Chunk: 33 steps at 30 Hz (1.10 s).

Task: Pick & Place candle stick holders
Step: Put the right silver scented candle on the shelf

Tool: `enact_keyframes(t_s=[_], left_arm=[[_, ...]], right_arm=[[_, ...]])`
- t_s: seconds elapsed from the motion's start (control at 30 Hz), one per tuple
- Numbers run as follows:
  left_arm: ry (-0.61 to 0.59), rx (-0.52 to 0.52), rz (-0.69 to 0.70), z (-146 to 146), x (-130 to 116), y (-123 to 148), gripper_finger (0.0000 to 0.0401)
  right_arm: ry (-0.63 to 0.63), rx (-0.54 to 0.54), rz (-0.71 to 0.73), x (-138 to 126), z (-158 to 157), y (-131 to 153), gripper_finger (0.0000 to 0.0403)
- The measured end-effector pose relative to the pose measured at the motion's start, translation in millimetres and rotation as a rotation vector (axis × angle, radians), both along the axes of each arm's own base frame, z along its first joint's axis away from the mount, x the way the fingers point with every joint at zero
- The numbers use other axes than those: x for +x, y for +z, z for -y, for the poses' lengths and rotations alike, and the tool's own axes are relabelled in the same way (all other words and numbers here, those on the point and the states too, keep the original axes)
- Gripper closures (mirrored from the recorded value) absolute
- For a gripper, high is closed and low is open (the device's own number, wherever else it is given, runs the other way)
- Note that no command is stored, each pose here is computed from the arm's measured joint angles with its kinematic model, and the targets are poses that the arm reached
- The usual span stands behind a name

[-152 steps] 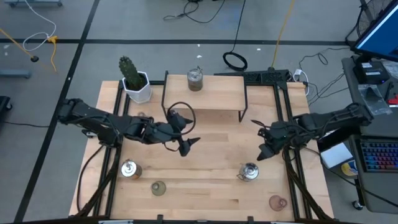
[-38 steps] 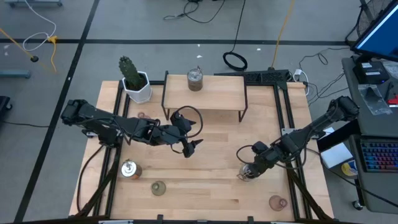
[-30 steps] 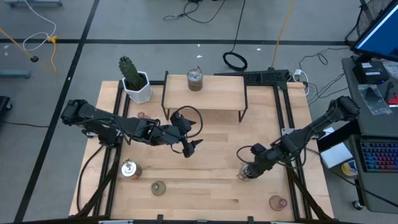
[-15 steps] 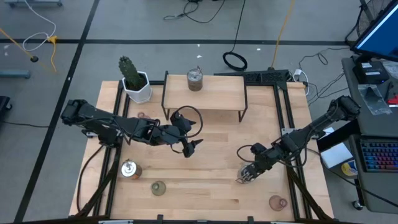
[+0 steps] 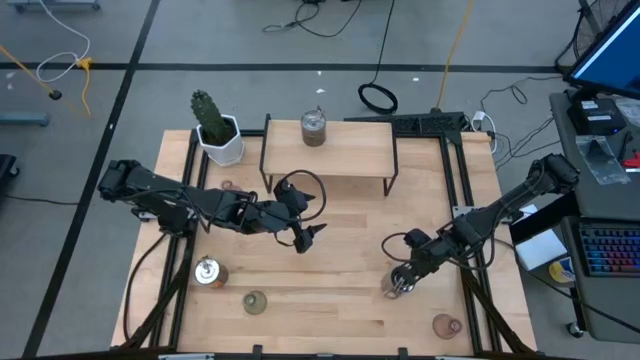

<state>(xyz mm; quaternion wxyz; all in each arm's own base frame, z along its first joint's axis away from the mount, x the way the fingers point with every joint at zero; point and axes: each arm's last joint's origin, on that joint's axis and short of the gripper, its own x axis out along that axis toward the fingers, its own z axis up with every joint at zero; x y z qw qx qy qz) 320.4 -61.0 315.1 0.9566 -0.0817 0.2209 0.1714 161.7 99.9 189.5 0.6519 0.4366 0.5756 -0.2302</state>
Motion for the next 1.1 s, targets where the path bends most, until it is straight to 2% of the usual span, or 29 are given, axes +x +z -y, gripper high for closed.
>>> enact_keyframes(t_s=[0.3,0.5,0.83,1.1], left_arm=[[0.000,0.001,0.001,0,0,0,0.0011],[-0.003,0.006,0.000,0,0,0,0.0011],[-0.003,0.006,0.003,0,0,1,0.0011],[-0.024,0.042,0.026,0,2,4,0.0011]], right_arm=[[-0.004,-0.005,0.062,0,2,8,0.0403],[0.001,-0.080,0.061,2,6,21,0.0401],[0.022,-0.108,0.092,8,12,26,0.0401],[0.041,-0.151,0.150,18,22,50,0.0402]])
